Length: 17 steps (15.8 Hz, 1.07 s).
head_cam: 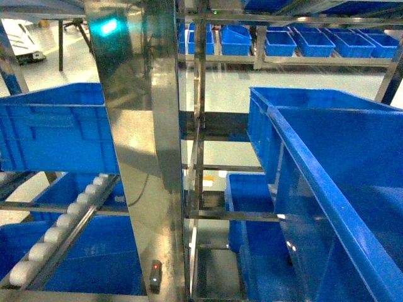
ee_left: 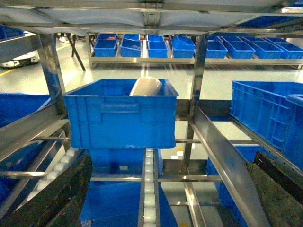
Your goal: Place magnetic block on left shelf second layer
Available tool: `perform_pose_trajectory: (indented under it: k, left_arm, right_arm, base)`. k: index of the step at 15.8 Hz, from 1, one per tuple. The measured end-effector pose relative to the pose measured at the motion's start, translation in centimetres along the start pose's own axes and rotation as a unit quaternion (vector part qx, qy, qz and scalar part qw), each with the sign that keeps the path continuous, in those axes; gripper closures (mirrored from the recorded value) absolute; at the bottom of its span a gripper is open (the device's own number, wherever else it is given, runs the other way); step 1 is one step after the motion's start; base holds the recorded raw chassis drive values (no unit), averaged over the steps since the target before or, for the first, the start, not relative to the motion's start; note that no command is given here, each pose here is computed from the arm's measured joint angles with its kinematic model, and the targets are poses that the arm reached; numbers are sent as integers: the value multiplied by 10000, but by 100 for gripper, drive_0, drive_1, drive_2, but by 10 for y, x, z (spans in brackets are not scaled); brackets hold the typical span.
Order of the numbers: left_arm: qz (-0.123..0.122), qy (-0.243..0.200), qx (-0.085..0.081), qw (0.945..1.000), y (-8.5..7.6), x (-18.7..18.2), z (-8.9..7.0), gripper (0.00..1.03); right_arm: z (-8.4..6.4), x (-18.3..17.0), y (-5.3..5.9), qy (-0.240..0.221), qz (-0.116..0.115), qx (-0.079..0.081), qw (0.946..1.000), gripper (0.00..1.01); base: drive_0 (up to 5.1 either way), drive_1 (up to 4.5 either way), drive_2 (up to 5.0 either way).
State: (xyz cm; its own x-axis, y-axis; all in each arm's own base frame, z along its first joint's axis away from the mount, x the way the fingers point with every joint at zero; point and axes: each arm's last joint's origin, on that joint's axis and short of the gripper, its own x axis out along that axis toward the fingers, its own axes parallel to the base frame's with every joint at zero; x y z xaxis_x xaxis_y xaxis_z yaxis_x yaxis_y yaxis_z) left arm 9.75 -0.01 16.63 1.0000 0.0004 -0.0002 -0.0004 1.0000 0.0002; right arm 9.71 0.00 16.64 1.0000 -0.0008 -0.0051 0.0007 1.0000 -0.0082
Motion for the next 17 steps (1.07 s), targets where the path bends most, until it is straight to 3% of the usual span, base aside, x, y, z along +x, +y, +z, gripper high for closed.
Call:
perform_pose_trajectory:
  k: [4, 7, 10, 17]
  left_arm:
    - [-2, 4, 0, 10000, 0, 0, 0, 5]
    - [-2, 4, 0, 10000, 0, 0, 0, 5]
    - [-2, 4, 0, 10000, 0, 0, 0, 5]
    - [-2, 4, 0, 10000, 0, 0, 0, 5]
  right_arm:
    - [1, 0, 0, -52, 3, 0, 10000, 61]
    - [1, 0, 0, -52, 3, 0, 10000, 27]
    - [1, 0, 0, -52, 3, 2, 10000, 1]
    - [1, 0, 0, -50, 3, 2, 10000, 3]
  base:
    - [0, 0, 0]
    - [0, 0, 0]
    - [0, 0, 0]
    - [0, 0, 0]
